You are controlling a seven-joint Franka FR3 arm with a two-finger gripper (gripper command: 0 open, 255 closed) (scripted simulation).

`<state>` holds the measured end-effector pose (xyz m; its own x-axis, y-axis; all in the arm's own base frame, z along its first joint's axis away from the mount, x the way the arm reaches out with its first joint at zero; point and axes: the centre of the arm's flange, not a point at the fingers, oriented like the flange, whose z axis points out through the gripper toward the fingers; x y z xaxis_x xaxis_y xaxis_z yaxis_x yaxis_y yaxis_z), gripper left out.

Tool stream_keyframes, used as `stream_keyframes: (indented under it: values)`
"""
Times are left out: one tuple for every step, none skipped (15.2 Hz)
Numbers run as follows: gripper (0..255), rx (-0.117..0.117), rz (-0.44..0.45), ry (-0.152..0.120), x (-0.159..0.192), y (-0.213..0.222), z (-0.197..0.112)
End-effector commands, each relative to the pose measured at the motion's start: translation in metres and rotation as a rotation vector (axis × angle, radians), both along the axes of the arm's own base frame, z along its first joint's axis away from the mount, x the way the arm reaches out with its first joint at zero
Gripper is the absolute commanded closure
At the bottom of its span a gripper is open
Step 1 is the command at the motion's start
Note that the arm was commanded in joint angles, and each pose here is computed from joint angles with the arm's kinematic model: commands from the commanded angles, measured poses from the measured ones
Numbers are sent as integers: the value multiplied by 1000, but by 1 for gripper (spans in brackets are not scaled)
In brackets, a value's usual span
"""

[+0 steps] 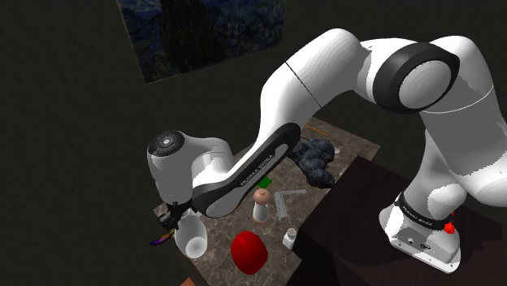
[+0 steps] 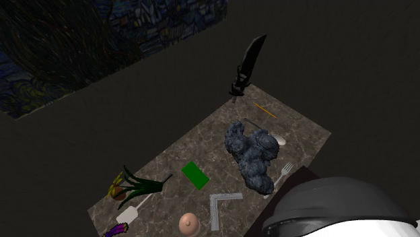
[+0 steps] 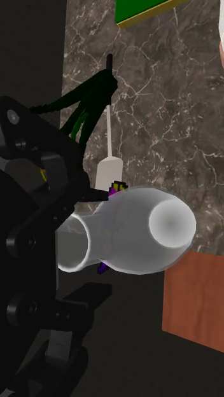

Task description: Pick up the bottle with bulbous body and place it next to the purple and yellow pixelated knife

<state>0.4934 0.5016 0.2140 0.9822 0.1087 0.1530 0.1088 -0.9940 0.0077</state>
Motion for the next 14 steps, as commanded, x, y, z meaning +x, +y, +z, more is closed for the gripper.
stream_keyframes:
  values:
    - [0,0,0,0,0,0,0]
    - [0,0,0,0,0,0,0]
    - [0,0,0,0,0,0,0]
    - [0,0,0,0,0,0,0]
    - [0,0,0,0,0,0,0]
    - [0,0,0,0,-2,0,13]
    - [0,0,0,0,-4,0,26]
    - [0,0,0,0,-6,0,39]
    - [0,0,0,0,-8,0,50]
    - [0,0,0,0,-8,0,50]
    - [0,0,0,0,-8,0,50]
    - [0,0,0,0,-8,0,50]
    - [0,0,0,0,-8,0,50]
    - [0,0,0,0,-8,0,50]
